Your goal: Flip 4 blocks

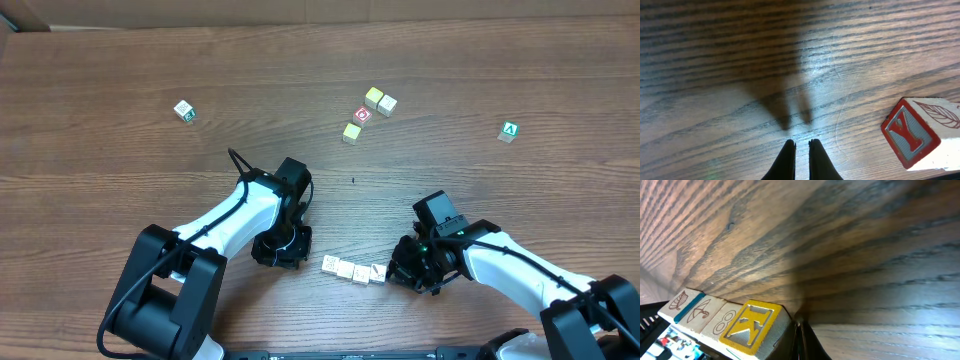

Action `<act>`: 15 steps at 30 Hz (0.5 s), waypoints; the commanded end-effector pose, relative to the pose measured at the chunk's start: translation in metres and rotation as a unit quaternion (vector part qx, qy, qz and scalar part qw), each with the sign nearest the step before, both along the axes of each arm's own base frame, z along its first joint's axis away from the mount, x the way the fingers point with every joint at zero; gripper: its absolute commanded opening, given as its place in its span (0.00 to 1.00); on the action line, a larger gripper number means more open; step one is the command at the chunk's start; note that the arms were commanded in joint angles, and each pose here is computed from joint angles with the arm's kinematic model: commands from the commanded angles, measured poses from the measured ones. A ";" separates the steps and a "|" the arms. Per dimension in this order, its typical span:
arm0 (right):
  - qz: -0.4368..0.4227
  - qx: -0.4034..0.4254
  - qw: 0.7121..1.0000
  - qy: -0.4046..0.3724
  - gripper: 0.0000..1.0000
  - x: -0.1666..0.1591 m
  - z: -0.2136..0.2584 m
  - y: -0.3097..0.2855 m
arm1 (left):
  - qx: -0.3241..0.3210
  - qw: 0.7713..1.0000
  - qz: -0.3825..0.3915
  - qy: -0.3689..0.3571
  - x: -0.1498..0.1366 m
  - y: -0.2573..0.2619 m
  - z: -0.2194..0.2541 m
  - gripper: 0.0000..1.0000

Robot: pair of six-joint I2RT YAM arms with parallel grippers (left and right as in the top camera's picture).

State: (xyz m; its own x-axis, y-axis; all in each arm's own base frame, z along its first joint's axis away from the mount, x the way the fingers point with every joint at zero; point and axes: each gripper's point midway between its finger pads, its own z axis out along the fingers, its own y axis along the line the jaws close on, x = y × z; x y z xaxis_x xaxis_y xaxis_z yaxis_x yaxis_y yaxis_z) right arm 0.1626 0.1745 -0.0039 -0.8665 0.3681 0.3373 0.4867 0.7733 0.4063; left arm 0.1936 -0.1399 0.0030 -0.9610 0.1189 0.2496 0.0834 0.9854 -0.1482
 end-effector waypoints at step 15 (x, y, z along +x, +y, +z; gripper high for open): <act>0.004 -0.019 1.000 0.004 0.04 -0.003 -0.009 -0.005 | -0.019 1.000 -0.008 0.005 -0.001 -0.005 0.000 0.04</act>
